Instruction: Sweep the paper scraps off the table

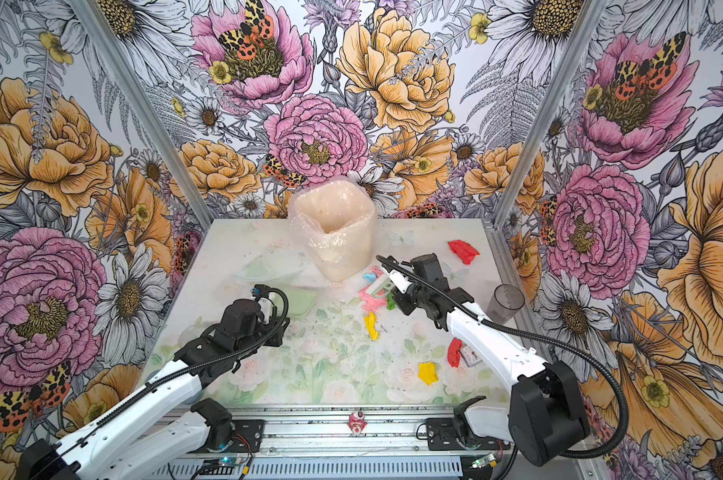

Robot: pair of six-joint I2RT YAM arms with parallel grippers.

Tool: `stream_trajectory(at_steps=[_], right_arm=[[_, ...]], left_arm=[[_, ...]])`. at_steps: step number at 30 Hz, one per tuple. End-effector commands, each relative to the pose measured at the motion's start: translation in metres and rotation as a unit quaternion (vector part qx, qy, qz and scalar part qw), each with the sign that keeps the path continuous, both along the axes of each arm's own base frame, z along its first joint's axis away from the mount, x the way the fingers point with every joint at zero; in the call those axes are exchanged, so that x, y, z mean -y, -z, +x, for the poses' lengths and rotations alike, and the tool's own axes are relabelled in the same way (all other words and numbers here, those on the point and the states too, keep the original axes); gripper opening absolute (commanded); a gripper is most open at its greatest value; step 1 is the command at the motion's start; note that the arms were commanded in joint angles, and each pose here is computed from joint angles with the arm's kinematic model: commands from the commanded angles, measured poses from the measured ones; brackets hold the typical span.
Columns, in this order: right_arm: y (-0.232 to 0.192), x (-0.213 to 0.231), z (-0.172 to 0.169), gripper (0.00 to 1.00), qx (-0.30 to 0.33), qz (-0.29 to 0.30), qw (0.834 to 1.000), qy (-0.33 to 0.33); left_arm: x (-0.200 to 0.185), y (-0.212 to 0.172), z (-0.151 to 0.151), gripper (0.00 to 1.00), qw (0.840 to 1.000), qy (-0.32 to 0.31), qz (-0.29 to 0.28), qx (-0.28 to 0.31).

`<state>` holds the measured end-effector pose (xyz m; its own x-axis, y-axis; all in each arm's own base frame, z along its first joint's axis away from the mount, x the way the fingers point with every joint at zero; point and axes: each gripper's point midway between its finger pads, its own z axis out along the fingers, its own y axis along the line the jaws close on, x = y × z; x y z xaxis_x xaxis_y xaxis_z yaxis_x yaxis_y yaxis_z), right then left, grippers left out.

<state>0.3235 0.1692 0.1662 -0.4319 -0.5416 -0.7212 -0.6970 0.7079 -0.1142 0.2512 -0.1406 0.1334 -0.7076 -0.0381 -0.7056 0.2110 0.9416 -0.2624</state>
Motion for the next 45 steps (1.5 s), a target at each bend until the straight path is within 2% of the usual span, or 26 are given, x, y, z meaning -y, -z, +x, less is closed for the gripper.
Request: stream_trajectory(at_steps=[1, 4, 12, 17, 21, 26, 34, 38, 42, 45], right_arm=[[-0.034, -0.021, -0.018, 0.00, -0.034, 0.090, 0.995, -0.017], [-0.046, -0.020, -0.025, 0.00, -0.086, 0.145, 0.985, 0.043], [-0.075, 0.003, -0.051, 0.00, -0.159, 0.199, 0.951, 0.174], [-0.080, 0.040, -0.074, 0.00, -0.206, 0.149, 0.924, 0.284], [-0.073, 0.052, -0.088, 0.00, -0.239, 0.113, 0.910, 0.319], [-0.056, 0.056, -0.077, 0.00, -0.241, 0.087, 0.907, 0.335], [-0.047, 0.028, -0.020, 0.00, -0.199, 0.159, 0.908, 0.331], [-0.036, 0.021, 0.000, 0.00, -0.191, 0.154, 0.912, 0.328], [-0.020, -0.002, 0.002, 0.00, -0.231, 0.146, 0.922, 0.274], [-0.020, -0.023, -0.009, 0.00, -0.269, 0.166, 0.922, 0.223]], left_arm=[[0.018, -0.016, 0.012, 0.00, 0.999, 0.032, -0.011, 0.031], [0.028, -0.016, 0.018, 0.00, 0.998, 0.046, -0.006, 0.033], [0.037, -0.011, 0.026, 0.00, 0.997, 0.071, 0.014, 0.035], [0.040, -0.007, 0.024, 0.00, 0.996, 0.083, 0.019, 0.032], [0.043, -0.005, 0.023, 0.00, 0.995, 0.091, 0.017, 0.034], [0.053, 0.001, 0.014, 0.00, 0.992, 0.124, 0.015, 0.028], [0.062, 0.018, 0.002, 0.00, 0.991, 0.133, 0.030, 0.014], [0.058, 0.029, -0.004, 0.00, 0.992, 0.116, 0.039, 0.003], [0.054, 0.038, -0.009, 0.00, 0.994, 0.097, 0.044, -0.011], [0.051, 0.045, -0.011, 0.00, 0.996, 0.081, 0.044, -0.018]])
